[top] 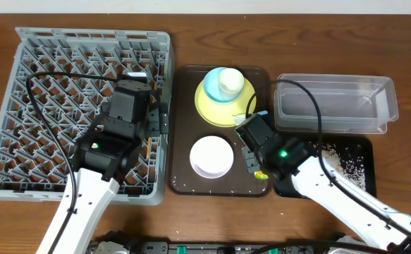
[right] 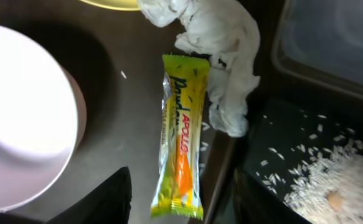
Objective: Sort waste into correct bins and load items into the dishwasher
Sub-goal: 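Grasp the yellow snack wrapper on the brown tray with the right gripper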
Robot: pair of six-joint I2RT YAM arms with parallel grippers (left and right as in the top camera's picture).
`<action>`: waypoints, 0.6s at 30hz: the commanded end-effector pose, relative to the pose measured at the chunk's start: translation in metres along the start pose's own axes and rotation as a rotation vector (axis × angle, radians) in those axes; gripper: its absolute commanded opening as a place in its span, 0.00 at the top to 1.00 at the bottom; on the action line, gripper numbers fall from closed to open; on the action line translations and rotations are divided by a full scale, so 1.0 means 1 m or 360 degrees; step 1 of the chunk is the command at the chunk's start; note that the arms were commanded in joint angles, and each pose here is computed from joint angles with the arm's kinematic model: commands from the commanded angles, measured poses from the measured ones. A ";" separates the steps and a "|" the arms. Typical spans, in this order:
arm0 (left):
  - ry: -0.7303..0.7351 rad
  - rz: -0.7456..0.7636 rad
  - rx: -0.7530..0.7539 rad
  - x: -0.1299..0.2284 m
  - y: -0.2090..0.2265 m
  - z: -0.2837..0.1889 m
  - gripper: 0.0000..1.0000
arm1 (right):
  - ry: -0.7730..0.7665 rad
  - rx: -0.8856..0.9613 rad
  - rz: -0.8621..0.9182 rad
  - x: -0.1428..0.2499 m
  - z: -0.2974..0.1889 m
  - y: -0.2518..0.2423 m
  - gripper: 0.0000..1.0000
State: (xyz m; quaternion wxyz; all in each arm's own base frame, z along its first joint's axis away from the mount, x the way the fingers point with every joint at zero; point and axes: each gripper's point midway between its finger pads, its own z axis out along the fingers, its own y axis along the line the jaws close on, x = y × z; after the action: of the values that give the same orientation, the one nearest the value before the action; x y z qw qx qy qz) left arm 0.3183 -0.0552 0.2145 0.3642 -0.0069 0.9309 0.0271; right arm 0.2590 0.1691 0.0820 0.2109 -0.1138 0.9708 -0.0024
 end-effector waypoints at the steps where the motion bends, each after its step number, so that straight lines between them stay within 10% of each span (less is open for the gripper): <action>1: 0.0000 -0.0017 0.0007 -0.001 -0.001 -0.001 0.08 | 0.0019 0.0039 0.0012 0.011 0.012 -0.007 0.49; 18: 0.0000 -0.0017 0.0007 -0.001 -0.001 -0.001 0.07 | -0.0040 0.0023 0.0010 0.010 0.033 -0.002 0.49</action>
State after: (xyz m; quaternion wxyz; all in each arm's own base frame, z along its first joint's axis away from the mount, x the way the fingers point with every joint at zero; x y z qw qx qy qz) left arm 0.3183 -0.0552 0.2145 0.3642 -0.0069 0.9309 0.0271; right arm 0.2646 0.1734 0.0599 0.2346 -0.1095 0.9658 0.0120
